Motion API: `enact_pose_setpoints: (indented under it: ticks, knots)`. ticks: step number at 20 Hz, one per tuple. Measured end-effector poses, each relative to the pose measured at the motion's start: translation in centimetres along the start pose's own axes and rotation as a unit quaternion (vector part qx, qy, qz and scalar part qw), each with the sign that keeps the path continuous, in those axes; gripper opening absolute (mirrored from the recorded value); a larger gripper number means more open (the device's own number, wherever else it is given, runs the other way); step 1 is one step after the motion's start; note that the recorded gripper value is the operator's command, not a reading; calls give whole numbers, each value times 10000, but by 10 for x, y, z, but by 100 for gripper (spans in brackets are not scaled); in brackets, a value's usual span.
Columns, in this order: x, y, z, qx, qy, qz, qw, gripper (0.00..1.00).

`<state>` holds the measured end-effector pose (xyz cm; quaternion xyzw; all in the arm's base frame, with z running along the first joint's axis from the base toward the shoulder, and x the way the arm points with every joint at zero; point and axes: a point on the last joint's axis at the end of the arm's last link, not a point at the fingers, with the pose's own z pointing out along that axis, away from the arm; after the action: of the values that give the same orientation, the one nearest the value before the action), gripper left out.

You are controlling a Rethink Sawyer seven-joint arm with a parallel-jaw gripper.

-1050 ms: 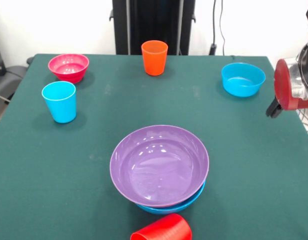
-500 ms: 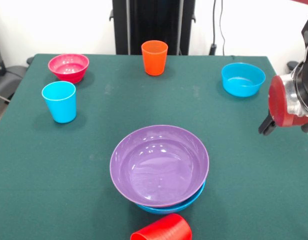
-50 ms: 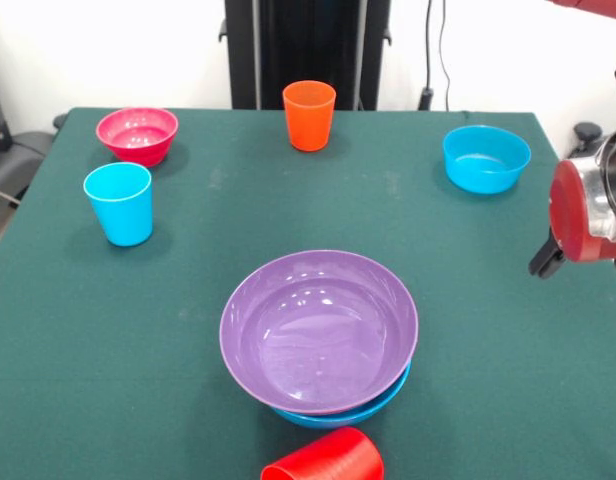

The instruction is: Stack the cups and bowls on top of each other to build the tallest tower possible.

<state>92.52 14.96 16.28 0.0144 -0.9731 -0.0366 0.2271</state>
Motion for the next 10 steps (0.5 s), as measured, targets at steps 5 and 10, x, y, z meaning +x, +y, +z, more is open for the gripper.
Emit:
enact_pose_setpoints:
  ticks: [5, 10]
  knots:
    - [-2, 2, -1, -60, -59, -73, 9999, 100]
    - [-5, 3, -1, -61, -186, -92, 9998, 100]
